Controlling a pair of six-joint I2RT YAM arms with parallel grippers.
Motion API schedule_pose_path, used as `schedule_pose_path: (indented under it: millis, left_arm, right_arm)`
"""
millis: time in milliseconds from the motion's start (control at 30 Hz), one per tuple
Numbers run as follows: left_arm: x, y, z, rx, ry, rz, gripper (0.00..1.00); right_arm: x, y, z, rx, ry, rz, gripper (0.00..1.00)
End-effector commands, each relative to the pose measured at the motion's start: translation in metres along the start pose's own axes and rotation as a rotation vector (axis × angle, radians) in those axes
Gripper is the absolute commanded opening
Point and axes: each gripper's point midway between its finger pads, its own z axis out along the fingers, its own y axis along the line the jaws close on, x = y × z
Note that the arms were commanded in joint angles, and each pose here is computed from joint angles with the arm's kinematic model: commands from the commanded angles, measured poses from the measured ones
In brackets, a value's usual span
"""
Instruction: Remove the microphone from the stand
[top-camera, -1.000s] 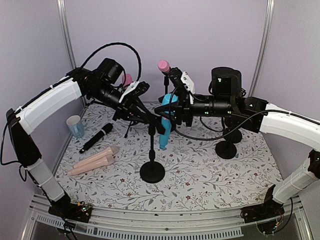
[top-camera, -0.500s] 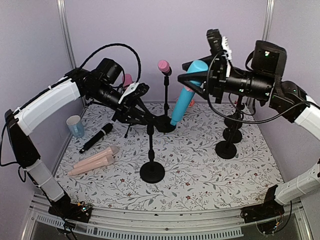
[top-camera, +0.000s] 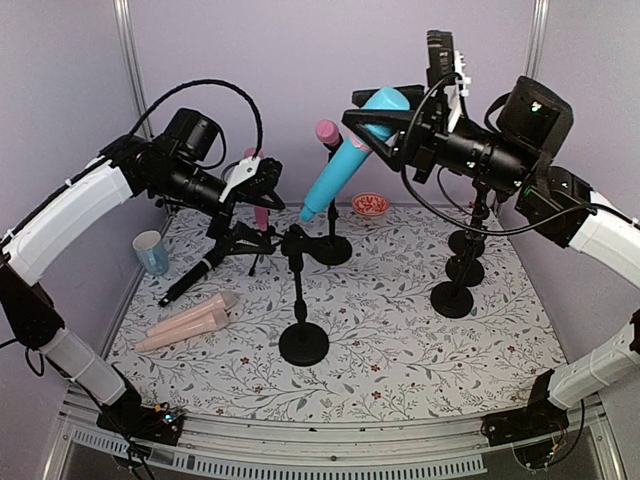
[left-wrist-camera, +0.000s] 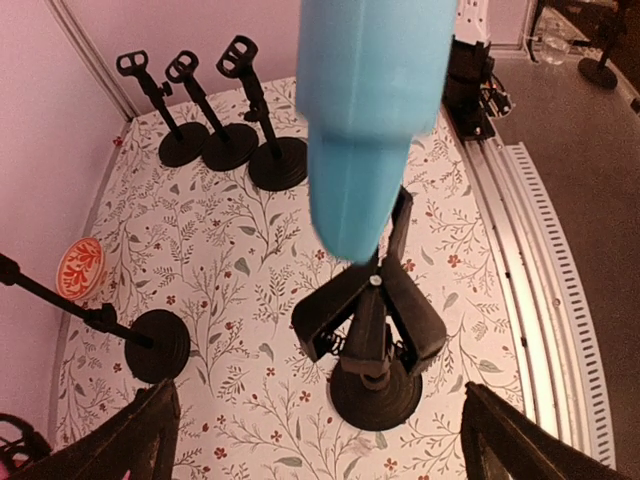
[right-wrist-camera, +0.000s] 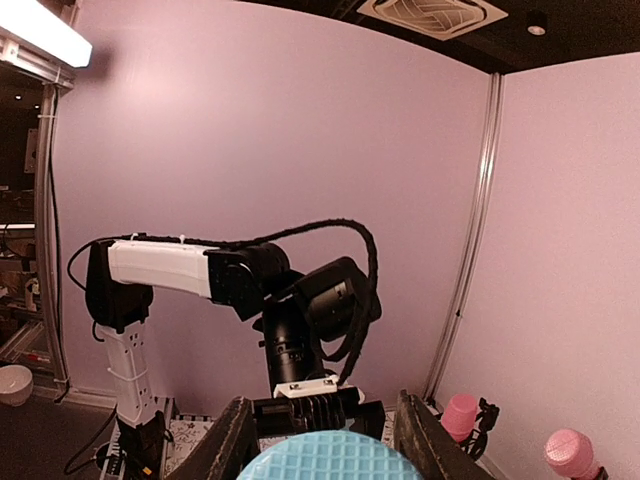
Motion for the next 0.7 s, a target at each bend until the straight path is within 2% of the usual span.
schedule_pose_path:
  millis: [0,133,400,567,633,667]
  left_arm:
    - [-0.022,-0.005,-0.037,-0.051,-0.053,-0.012,0.99]
    - [-0.026,-0.016,-0.046,-0.037,-0.072,-0.016,0.97]
    - [-0.027,-0.012,-0.057,-0.064,-0.097,-0.029,0.81]
    - [-0.022,-0.006,-0.058,-0.084,-0.097,-0.043,0.57]
    - [-0.018,-0.002,-0.059,-0.095,-0.095,-0.053,0.44]
    - [-0.016,-0.001,-0.061,-0.103,-0.094,-0.057,0.34]
  right_arm:
    - [0.012,-0.001,0.028,-0.029,-0.063,0.049,0.2]
    - [0.027,0.0,0.055,-0.052,-0.095,0.061,0.2]
    - [0.058,0.012,0.096,-0.119,-0.089,0.112,0.2]
    - [0.074,0.018,0.105,-0.138,-0.078,0.124,0.2]
    - [0.081,0.021,0.107,-0.145,-0.068,0.129,0.2]
    - [0.085,0.022,0.109,-0.148,-0.061,0.132,0.22]
